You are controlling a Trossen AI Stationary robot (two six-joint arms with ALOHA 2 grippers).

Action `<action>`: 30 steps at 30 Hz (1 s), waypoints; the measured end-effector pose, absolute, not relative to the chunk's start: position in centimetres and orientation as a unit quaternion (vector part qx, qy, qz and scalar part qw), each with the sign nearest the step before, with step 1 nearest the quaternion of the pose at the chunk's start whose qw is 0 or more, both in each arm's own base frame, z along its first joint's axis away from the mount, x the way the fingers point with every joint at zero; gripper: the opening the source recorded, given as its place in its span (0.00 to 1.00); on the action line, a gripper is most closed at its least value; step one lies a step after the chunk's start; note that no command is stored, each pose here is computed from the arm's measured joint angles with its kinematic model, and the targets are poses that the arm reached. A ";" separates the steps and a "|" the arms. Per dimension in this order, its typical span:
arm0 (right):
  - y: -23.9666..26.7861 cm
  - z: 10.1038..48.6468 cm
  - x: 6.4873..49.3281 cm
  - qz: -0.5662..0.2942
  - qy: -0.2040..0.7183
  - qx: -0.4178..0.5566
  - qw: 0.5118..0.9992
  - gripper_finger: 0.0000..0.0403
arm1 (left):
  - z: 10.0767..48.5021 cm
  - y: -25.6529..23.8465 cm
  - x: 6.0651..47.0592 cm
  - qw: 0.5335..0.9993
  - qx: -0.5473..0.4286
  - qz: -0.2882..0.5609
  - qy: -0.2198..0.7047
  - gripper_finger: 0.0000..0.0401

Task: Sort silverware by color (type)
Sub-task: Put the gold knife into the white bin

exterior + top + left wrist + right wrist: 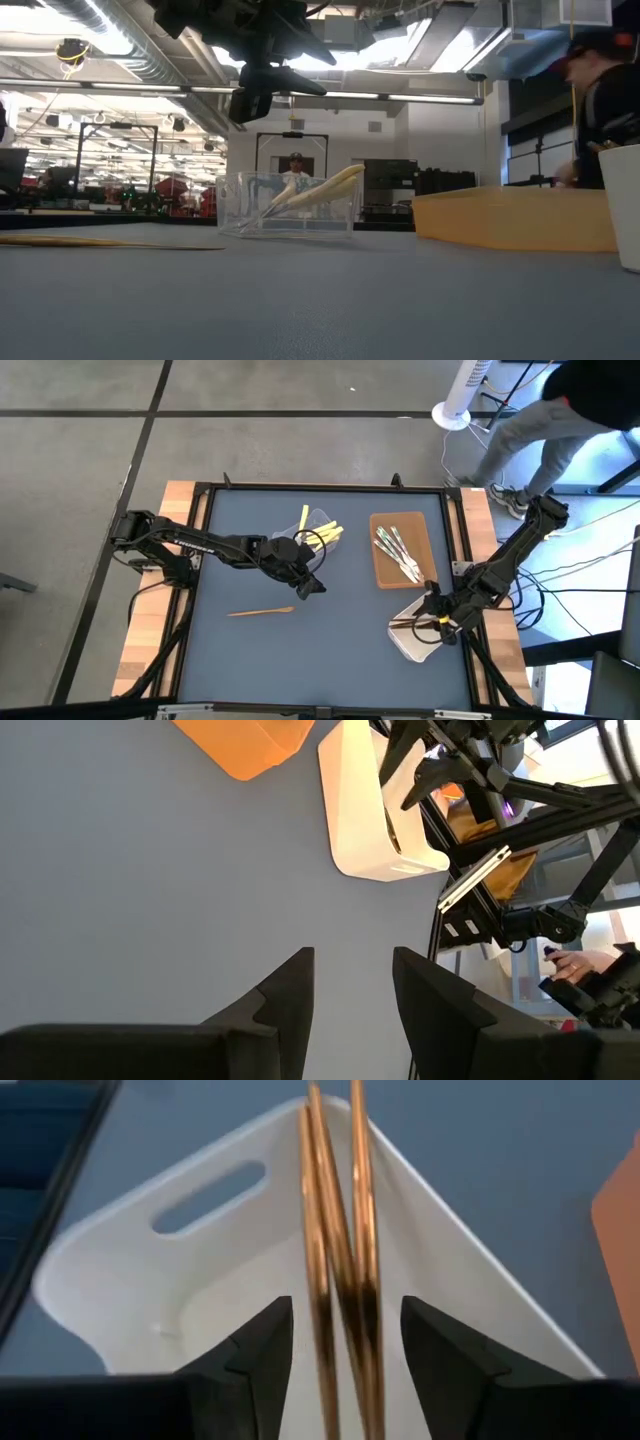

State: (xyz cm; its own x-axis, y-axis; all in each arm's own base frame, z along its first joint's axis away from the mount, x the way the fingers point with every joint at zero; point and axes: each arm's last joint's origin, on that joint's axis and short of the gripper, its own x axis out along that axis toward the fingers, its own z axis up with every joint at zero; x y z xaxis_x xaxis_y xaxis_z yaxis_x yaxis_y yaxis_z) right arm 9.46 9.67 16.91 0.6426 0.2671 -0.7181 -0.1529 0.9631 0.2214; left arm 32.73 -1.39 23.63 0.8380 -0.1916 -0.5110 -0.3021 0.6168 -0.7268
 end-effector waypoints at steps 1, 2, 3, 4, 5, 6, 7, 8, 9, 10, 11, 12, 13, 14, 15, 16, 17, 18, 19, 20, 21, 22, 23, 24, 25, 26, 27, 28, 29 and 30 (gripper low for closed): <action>9.7 17.2 9.5 0.119 0.403 0.071 0.905 0.43 | 23.6 -1.4 32.7 0.853 -0.437 0.032 0.283 0.33; 9.8 17.5 9.6 0.122 0.400 0.067 0.906 0.43 | 23.6 -1.4 32.7 0.853 -0.436 0.032 0.283 0.33; 9.9 17.9 9.6 0.126 0.396 0.064 0.907 0.43 | 23.6 -1.4 32.7 0.853 -0.436 0.033 0.284 0.33; 10.0 18.3 9.7 0.132 0.391 0.061 0.909 0.43 | 23.6 -1.4 32.7 0.853 -0.436 0.033 0.284 0.33; 10.1 18.7 9.8 0.136 0.385 0.061 0.911 0.43 | 23.6 -1.4 32.7 0.853 -0.436 0.034 0.285 0.33; 10.2 19.1 9.9 0.141 0.380 0.056 0.912 0.43 | 23.5 -1.4 32.7 0.852 -0.436 0.034 0.287 0.33; 10.2 19.5 10.0 0.145 0.375 0.054 0.914 0.43 | 23.5 -1.4 32.7 0.852 -0.436 0.035 0.288 0.33; 10.3 19.9 10.0 0.151 0.369 0.049 0.916 0.43 | 23.5 -1.4 32.7 0.852 -0.436 0.035 0.289 0.33; 10.4 20.4 10.1 0.156 0.362 0.047 0.918 0.43 | 23.5 -1.4 32.7 0.851 -0.436 0.036 0.290 0.33; 10.5 20.8 10.2 0.160 0.357 0.045 0.919 0.43 | 23.5 -1.4 32.6 0.851 -0.436 0.036 0.290 0.33; 10.6 21.2 10.2 0.164 0.351 0.045 0.921 0.43 | 23.5 -1.4 32.6 0.851 -0.436 0.036 0.290 0.33; 10.6 21.7 10.3 0.168 0.345 0.042 0.922 0.43 | 23.5 -1.4 32.6 0.851 -0.436 0.035 0.290 0.33; 10.7 22.1 10.3 0.171 0.340 0.043 0.924 0.43 | 23.5 -1.4 32.6 0.852 -0.435 0.035 0.290 0.33; 10.7 22.6 10.4 0.175 0.333 0.042 0.926 0.43 | 23.5 -1.4 32.6 0.853 -0.432 0.034 0.290 0.33; 10.8 23.0 10.4 0.178 0.327 0.042 0.927 0.43 | 23.5 -1.5 32.6 0.857 -0.425 0.031 0.291 0.33; 10.8 23.4 10.5 0.181 0.322 0.043 0.928 0.43 | 23.5 -1.6 32.6 0.861 -0.416 0.027 0.292 0.33; 10.9 23.8 10.5 0.182 0.316 0.043 0.930 0.43 | 23.5 -1.7 32.6 0.865 -0.408 0.023 0.292 0.33; 10.9 24.2 10.6 0.181 0.309 0.041 0.933 0.43 | 23.5 -1.8 32.6 0.869 -0.397 0.018 0.293 0.33; 10.9 24.7 10.6 0.178 0.301 0.042 0.936 0.43 | 23.5 -1.9 32.6 0.874 -0.387 0.013 0.294 0.33; 10.9 25.2 10.7 0.173 0.291 0.044 0.940 0.43 | 23.5 -2.0 32.6 0.878 -0.376 0.008 0.295 0.33; 10.9 25.6 10.7 0.164 0.281 0.046 0.944 0.43 | 23.5 -2.2 32.6 0.883 -0.364 0.002 0.296 0.33; 10.8 26.0 10.8 0.153 0.271 0.047 0.949 0.43 | 23.5 -2.4 32.6 0.887 -0.352 -0.004 0.297 0.33; 10.8 26.3 10.9 0.139 0.260 0.048 0.954 0.43 | 23.5 -2.6 32.6 0.892 -0.339 -0.011 0.298 0.33; 10.7 26.6 10.9 0.126 0.251 0.048 0.959 0.43 | 23.5 -2.8 32.5 0.896 -0.326 -0.017 0.300 0.33; 10.6 27.0 11.0 0.113 0.241 0.048 0.963 0.43 | 23.4 -3.0 32.5 0.899 -0.311 -0.023 0.306 0.33; 10.6 27.3 11.0 0.102 0.232 0.049 0.966 0.43 | 23.2 -3.2 32.3 0.901 -0.295 -0.028 0.317 0.33; 10.5 27.6 11.0 0.091 0.224 0.050 0.969 0.43 | 23.0 -3.4 32.1 0.901 -0.279 -0.031 0.331 0.32; 10.4 27.8 11.1 0.083 0.218 0.051 0.971 0.43 | 22.7 -3.6 31.9 0.899 -0.263 -0.034 0.348 0.32; 10.4 28.0 11.1 0.078 0.214 0.052 0.972 0.43 | 22.3 -3.9 31.6 0.894 -0.250 -0.035 0.369 0.32; 10.4 28.1 11.1 0.074 0.210 0.053 0.974 0.43 | 22.0 -4.0 31.3 0.888 -0.242 -0.033 0.391 0.32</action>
State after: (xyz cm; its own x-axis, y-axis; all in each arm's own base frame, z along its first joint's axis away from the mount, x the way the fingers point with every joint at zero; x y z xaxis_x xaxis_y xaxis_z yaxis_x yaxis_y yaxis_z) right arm 11.08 10.39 28.11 0.9011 0.1654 -0.4008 -0.1210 0.9836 0.1338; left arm 31.26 -4.04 21.99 0.6923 -0.2483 -0.6775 -0.1296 0.8809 -0.4553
